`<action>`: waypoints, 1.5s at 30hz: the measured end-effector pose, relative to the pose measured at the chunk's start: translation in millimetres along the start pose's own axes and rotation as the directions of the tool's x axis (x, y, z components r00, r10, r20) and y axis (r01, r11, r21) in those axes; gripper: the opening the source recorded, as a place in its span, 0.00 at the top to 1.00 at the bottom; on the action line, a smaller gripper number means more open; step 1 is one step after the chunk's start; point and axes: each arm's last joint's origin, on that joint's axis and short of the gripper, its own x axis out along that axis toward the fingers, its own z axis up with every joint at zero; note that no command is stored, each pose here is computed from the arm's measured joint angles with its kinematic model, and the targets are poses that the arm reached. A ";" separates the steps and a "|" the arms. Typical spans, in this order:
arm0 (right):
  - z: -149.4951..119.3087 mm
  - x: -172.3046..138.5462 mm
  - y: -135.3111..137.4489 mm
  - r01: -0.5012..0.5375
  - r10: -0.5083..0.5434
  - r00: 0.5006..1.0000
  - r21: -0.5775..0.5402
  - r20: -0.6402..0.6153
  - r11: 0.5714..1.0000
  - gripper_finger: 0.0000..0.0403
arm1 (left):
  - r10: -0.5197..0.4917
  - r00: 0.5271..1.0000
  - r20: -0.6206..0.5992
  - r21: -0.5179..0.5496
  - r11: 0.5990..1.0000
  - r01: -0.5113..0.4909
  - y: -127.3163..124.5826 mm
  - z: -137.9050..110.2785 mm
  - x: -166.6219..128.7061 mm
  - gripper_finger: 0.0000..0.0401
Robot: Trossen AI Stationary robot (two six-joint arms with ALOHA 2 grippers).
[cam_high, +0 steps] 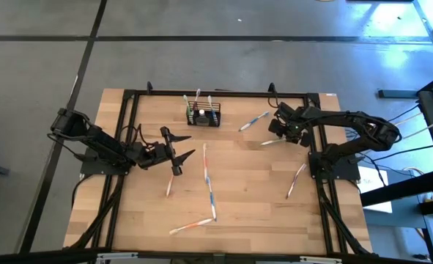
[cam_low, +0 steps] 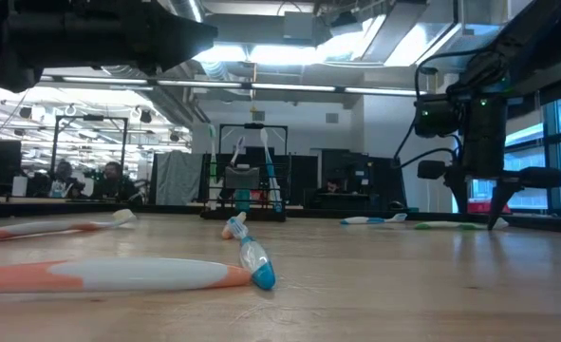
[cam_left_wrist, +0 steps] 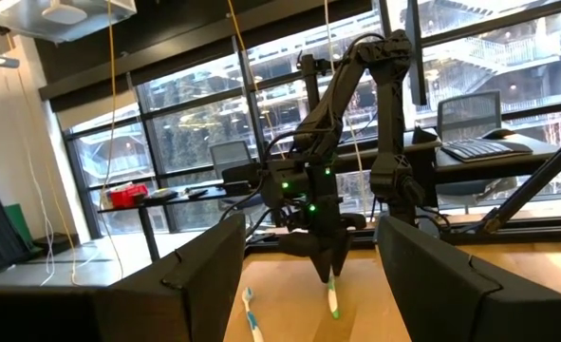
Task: Pick & Place toothbrushing station
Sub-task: Put the green toothbrush into the black wire organizer
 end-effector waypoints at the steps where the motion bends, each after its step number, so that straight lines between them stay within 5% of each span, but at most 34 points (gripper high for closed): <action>1: 0.1 -0.2 0.3 0.001 -0.001 1.000 -0.006 0.000 1.000 0.60 | 0.000 1.000 0.000 0.000 1.000 0.000 0.0 0.0 0.0 0.41; 20: 5.6 -6.7 20.2 -0.120 0.132 0.990 -0.197 0.052 0.973 0.99 | 0.001 1.000 -0.001 -0.001 1.000 -0.001 0.0 -0.1 0.0 0.41; 32: 5.3 -6.8 19.2 -0.109 0.124 0.991 -0.235 0.050 0.966 0.96 | 0.001 1.000 -0.001 -0.002 1.000 -0.001 0.0 -0.1 0.0 0.41; 45: 10.7 -11.3 23.2 -0.078 0.123 0.982 -0.279 0.146 0.957 0.64 | 0.001 1.000 -0.001 -0.001 1.000 -0.001 0.0 -0.1 0.0 0.41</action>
